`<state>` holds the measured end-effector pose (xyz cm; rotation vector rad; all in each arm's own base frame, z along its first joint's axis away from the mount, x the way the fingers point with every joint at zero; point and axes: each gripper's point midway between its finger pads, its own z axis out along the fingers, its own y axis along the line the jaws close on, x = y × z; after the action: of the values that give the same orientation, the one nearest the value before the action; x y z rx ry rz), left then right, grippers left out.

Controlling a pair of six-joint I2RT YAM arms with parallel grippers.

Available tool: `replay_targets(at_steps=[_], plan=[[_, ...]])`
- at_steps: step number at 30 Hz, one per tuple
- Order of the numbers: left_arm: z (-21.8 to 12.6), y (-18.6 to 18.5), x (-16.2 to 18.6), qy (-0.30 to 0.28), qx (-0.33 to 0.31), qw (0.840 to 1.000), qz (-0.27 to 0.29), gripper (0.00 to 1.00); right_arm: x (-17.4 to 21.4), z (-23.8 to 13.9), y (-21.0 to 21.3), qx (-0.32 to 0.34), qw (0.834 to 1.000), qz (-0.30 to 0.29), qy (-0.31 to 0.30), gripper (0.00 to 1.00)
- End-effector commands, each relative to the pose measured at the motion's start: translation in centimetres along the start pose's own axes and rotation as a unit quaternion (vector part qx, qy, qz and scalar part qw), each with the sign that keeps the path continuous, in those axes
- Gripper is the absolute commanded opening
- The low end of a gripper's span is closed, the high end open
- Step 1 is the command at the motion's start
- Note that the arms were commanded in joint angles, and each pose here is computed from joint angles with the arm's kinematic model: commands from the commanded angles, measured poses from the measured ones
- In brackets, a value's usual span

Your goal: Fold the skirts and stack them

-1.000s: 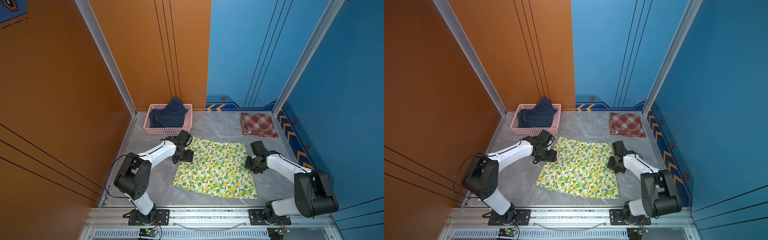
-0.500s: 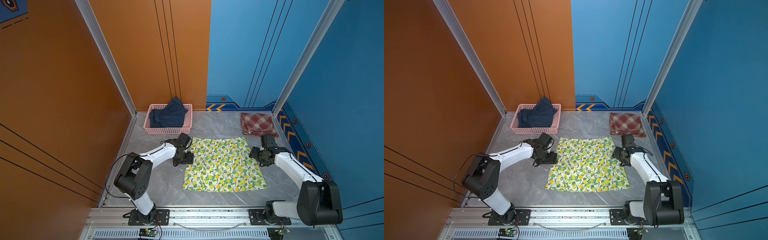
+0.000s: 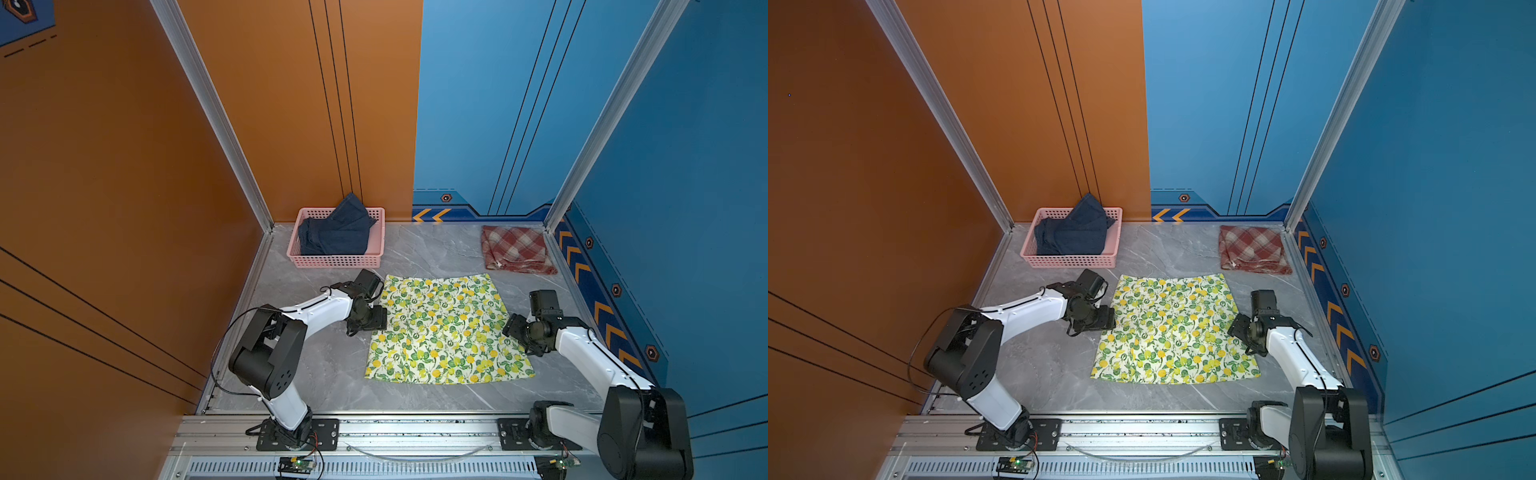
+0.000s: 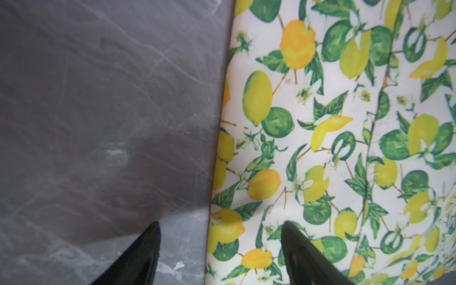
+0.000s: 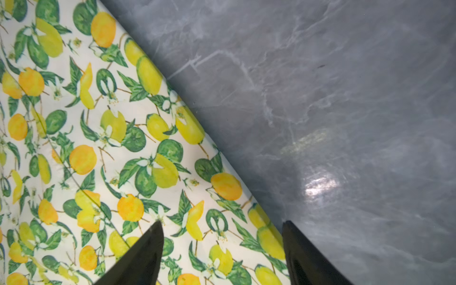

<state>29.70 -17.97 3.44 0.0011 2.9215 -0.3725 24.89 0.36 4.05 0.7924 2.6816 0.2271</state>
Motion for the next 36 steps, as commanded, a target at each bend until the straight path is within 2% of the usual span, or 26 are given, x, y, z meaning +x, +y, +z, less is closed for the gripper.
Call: replay_targets(at_steps=[1, 10, 14, 17, 20, 23, 26, 30, 32, 36], plan=[[0.6, 0.0, 0.4, 0.008, 0.001, 1.000, -0.004, 0.78, 1.0, 0.8, -0.7, 0.009, 1.000, -0.003, 0.021, 0.75], [0.8, 0.3, 0.4, 0.008, -0.004, 1.000, -0.005, 0.78, -0.3, 1.1, -1.8, 0.045, 0.999, 0.002, -0.002, 0.76], [0.9, 0.3, 0.5, 0.010, -0.005, 1.000, -0.006, 0.77, -0.2, 1.7, -1.7, 0.034, 0.999, 0.009, 0.015, 0.74], [1.0, 0.3, 0.6, 0.012, -0.006, 1.000, -0.007, 0.77, 0.4, 2.3, -1.3, 0.022, 0.999, 0.005, 0.032, 0.64], [1.1, 0.1, 0.6, 0.014, -0.001, 1.000, -0.009, 0.73, 0.9, 2.8, -0.8, 0.007, 0.999, -0.002, 0.047, 0.45], [1.4, -0.1, 0.7, 0.016, 0.006, 1.000, -0.012, 0.62, 0.7, 2.5, -0.5, -0.001, 0.999, -0.004, 0.038, 0.21], [1.7, -0.3, 0.8, 0.019, 0.011, 1.000, -0.016, 0.41, 0.0, 1.8, 0.2, -0.016, 1.000, -0.011, 0.024, 0.01], [2.1, -0.5, 1.0, 0.021, 0.015, 0.999, -0.021, 0.11, -1.0, 0.4, 1.4, -0.030, 0.999, -0.027, 0.001, 0.00], [2.2, -0.6, 1.1, 0.021, 0.015, 0.999, -0.021, 0.01, -1.4, -0.7, 2.3, -0.033, 0.999, -0.040, -0.012, 0.00], [2.4, -0.3, 1.2, 0.021, 0.013, 0.999, -0.023, 0.00, -1.9, -3.4, 5.2, -0.050, 0.995, -0.077, -0.045, 0.00]])
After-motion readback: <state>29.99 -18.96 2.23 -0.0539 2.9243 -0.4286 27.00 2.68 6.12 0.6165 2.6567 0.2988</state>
